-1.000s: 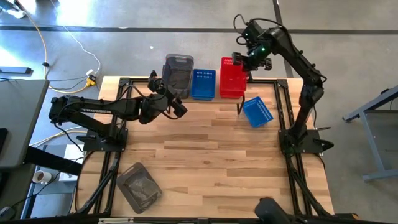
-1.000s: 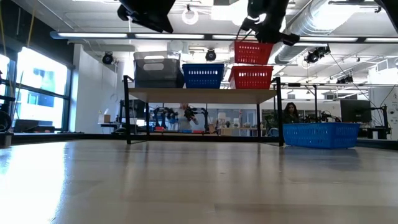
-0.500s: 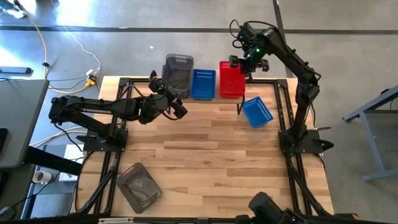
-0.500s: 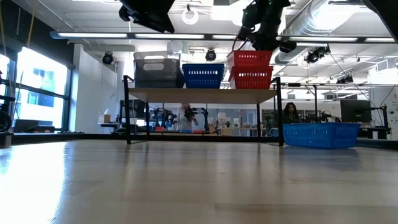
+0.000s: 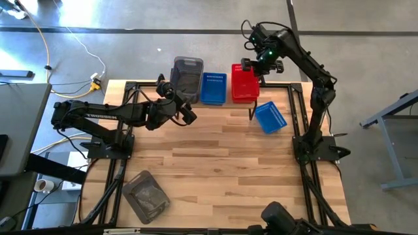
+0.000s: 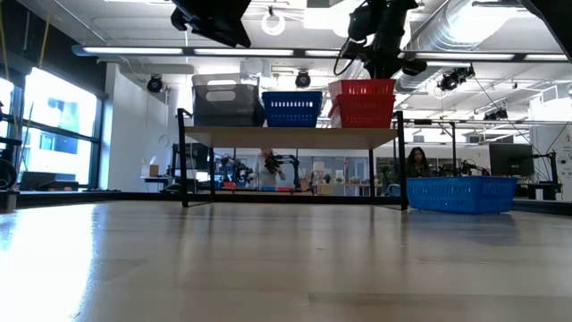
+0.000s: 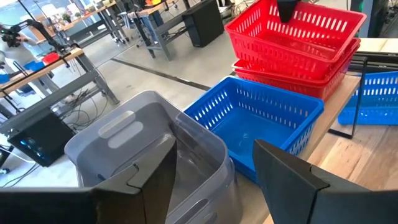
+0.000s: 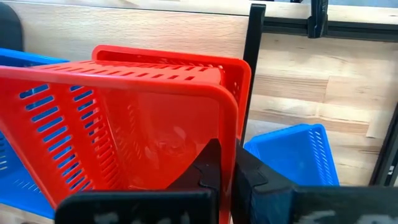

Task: Stack baskets on shelf by color
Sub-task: Stack the red bin on top of the red bin on the shelf, then stack the black bin on top of the black bin on the shelf

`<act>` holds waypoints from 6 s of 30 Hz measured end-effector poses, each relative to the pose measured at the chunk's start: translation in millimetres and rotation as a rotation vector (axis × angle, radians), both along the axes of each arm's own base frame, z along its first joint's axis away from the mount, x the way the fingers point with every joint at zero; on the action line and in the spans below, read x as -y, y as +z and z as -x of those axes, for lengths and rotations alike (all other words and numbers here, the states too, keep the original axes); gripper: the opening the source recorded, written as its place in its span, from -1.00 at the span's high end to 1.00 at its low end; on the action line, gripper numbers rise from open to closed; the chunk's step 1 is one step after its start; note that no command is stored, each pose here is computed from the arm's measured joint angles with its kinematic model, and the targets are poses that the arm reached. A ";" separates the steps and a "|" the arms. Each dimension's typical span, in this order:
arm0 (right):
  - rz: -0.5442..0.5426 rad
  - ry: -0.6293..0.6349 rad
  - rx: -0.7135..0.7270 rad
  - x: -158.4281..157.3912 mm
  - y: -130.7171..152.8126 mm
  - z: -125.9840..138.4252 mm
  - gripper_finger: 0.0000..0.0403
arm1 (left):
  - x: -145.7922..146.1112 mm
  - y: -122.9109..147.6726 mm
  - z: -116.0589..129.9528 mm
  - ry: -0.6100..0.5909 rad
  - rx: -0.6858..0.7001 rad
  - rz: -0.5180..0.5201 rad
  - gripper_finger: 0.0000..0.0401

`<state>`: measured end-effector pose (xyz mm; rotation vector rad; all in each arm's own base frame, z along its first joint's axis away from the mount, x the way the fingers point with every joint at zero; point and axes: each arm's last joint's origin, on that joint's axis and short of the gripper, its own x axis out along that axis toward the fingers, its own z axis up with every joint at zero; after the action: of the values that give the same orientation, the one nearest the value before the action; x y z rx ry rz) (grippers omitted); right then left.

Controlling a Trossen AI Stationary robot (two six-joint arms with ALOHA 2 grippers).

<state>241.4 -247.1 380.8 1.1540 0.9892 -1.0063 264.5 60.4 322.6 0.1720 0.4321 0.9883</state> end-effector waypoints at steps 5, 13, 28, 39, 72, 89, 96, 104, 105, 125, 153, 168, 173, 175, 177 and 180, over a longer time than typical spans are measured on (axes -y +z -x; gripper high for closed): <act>0.002 0.001 0.002 0.2 0.1 -0.3 1.00 | 0.0 0.0 0.0 0.000 0.000 0.000 0.00; 0.000 0.007 0.026 0.8 0.5 -1.5 0.99 | 0.0 0.0 0.0 0.001 0.000 0.000 0.00; 0.015 0.036 0.016 4.6 1.4 3.5 0.51 | -0.1 0.0 0.1 -0.009 -0.035 -0.021 0.00; 0.123 0.146 0.111 -8.9 37.5 1.3 0.50 | 12.4 -0.6 4.5 -0.075 -0.103 -0.021 0.00; 0.452 0.836 0.077 -194.7 72.5 -65.8 0.50 | 140.6 -18.3 61.9 -0.504 -0.085 0.915 0.00; 0.430 0.872 0.110 -227.3 72.3 -69.6 0.50 | 209.1 -43.7 72.4 -0.402 -0.191 1.302 0.00; 0.430 0.871 0.110 -227.2 72.3 -69.6 0.50 | 231.4 -63.6 60.4 -0.365 -0.210 1.335 0.00; 0.429 0.871 0.110 -227.2 72.3 -69.6 0.50 | 257.3 -90.6 53.0 -0.331 -0.276 1.362 0.00; 0.429 0.871 0.110 -227.2 72.3 -69.6 0.50 | 259.7 -94.2 52.8 -0.322 -0.287 1.361 0.00; 0.427 0.871 0.112 -227.2 72.3 -69.6 0.50 | 291.5 -144.2 39.1 -0.284 -0.349 1.370 0.00; 0.452 0.945 0.100 -227.4 72.3 -69.6 0.50 | 298.9 -114.5 31.7 -0.414 -0.356 1.265 0.99; 0.475 0.957 0.118 -227.7 79.3 -61.5 0.50 | 260.5 -24.9 5.1 -0.496 -0.506 0.878 1.00; 0.499 0.945 0.148 -227.8 89.3 -48.8 0.50 | 234.6 -4.8 -5.4 -0.517 -0.574 0.746 1.00; 0.511 0.939 0.156 -227.9 93.4 -42.6 0.50 | 223.6 2.7 -9.0 -0.525 -0.605 0.695 1.00; 0.521 0.937 0.164 -228.0 97.0 -37.2 0.50 | 212.5 11.3 -11.4 -0.542 -0.624 0.649 1.00; 0.530 0.933 0.177 -228.2 101.0 -31.3 0.50 | 193.6 26.9 -14.5 -0.565 -0.627 0.585 1.00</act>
<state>272.7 -18.9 481.9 0.2501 0.8909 -0.3494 279.1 -133.2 349.4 0.0605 1.1543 0.2045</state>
